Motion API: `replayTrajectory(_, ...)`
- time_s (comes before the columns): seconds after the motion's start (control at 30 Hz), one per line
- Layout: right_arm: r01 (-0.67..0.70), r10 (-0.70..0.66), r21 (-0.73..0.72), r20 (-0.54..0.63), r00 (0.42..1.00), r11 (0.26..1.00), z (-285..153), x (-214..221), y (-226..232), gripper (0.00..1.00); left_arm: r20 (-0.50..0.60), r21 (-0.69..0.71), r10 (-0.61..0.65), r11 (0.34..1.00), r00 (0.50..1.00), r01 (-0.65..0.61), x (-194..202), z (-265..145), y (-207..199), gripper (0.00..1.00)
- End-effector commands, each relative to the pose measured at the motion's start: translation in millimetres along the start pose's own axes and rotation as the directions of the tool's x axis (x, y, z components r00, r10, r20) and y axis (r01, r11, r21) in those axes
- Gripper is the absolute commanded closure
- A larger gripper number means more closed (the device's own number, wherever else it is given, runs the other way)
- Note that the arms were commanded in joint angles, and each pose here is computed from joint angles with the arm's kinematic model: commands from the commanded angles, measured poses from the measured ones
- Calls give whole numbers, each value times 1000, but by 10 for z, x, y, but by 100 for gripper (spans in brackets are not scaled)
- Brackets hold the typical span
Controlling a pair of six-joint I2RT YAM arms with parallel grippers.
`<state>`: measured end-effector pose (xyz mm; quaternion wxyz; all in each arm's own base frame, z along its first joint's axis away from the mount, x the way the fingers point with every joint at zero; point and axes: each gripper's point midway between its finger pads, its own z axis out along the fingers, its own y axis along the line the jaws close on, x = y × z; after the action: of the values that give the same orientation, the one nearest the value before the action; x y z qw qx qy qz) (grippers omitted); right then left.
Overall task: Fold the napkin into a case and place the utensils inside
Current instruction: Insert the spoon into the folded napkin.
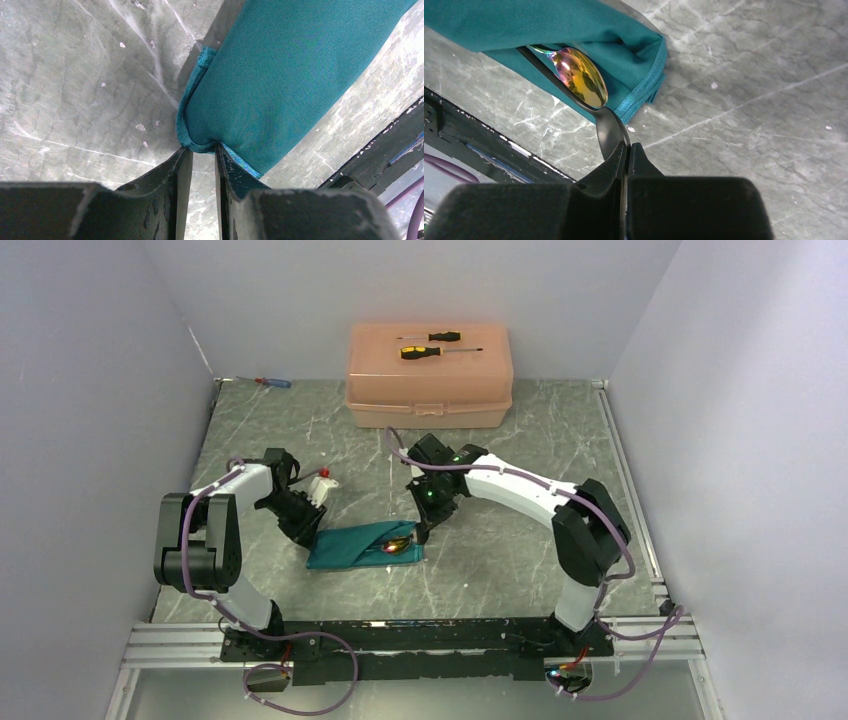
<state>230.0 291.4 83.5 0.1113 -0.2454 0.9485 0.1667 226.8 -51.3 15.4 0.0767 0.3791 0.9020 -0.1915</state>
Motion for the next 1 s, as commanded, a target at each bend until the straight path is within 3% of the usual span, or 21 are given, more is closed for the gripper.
replayTrajectory(0.0,27,-24,-61,51,998,998,19,-225,198,100,-18,-8,18,1000,1000,-19,33,51,42,71)
replayTrajectory(0.53,54,-52,-81,16,998,995,293,-307,313,100,-18,-10,29,1000,999,-30,15,26,47,70)
replayTrajectory(0.63,40,-39,-96,12,999,995,335,-321,351,94,-19,-9,30,999,999,-30,11,20,47,70)
replayTrajectory(0.87,7,0,-208,31,1000,978,387,-368,569,94,-18,-12,36,999,999,-36,7,10,50,70)
replayTrajectory(0.97,-12,19,-218,30,999,976,416,-370,592,86,-14,-17,33,999,999,-33,2,12,60,69)
